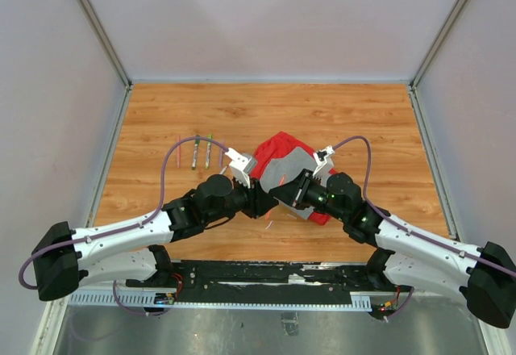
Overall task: Insert the pens into the pen caps
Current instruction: Pick up the pen from the center of the board, then insert the pen cap onto the pen.
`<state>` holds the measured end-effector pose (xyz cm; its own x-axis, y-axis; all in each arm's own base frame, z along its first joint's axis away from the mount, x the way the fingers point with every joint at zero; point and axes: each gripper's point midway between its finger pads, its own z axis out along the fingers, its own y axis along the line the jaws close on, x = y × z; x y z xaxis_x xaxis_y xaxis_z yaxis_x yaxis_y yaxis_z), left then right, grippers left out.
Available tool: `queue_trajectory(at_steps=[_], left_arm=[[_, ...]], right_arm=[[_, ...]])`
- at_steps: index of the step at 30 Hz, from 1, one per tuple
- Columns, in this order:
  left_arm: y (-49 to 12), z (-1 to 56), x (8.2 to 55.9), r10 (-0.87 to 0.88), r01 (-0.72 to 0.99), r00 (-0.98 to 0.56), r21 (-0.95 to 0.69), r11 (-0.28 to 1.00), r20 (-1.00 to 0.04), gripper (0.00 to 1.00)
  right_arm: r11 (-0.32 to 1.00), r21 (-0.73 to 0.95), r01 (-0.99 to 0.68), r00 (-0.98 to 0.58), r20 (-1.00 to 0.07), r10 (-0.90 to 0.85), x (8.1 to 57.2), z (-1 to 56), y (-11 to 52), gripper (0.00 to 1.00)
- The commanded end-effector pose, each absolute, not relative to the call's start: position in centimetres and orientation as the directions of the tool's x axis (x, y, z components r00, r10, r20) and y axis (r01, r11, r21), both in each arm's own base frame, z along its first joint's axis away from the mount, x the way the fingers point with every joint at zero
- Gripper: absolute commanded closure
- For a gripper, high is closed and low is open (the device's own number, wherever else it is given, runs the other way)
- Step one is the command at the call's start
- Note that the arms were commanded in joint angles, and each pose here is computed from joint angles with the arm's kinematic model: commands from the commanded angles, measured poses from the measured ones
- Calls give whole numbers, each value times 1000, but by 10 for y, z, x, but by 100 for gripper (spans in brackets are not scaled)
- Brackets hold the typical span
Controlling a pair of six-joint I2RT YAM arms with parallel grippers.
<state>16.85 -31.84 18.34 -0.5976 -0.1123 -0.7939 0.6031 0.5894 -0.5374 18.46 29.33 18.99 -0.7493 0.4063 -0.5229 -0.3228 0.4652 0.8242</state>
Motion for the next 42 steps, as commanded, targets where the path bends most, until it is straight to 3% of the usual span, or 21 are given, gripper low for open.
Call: queue_trajectory(at_steps=[1, 5, 9, 12, 18, 22, 25, 29, 34, 42], left_arm=[[-326, 200, 170, -136, 625, -572, -538, 566, -809, 71], [-328, 200, 171, -138, 624, -574, -540, 565, -807, 73], [-327, 201, 173, -149, 615, -573, -543, 572, -806, 88], [-322, 200, 176, -162, 591, -574, -544, 597, -802, 99], [-297, 196, 188, -203, 507, -548, -516, 690, -811, 100], [-278, 188, 194, -187, 457, -536, -469, 756, -824, 100], [-268, 185, 195, -171, 445, -528, -442, 778, -832, 99], [-257, 187, 197, -167, 428, -515, -421, 799, -841, 99], [-226, 188, 216, -243, 393, -545, -500, 771, -803, 100], [-207, 203, 215, -171, 435, -527, -437, 787, -832, 100]], right_arm=[[395, 826, -403, -740, -548, 390, 181, 214, 302, 99], [385, 813, -437, -750, -566, 344, 177, 215, 309, 99], [375, 810, -450, -758, -569, 320, 173, 212, 312, 99], [391, 787, -477, -741, -599, 303, 174, 210, 311, 87], [602, 614, -511, -651, -733, 195, 183, 189, 277, 58], [759, 462, -458, -630, -771, 89, 189, 163, 243, 49], [829, 403, -389, -666, -744, 49, 188, 143, 224, 41], [868, 418, -270, -745, -662, 87, 183, 123, 219, 38], [927, 366, -82, -811, -565, 152, 173, 102, 222, 29], [959, 261, 114, -846, -481, 231, 176, 85, 224, 23]])
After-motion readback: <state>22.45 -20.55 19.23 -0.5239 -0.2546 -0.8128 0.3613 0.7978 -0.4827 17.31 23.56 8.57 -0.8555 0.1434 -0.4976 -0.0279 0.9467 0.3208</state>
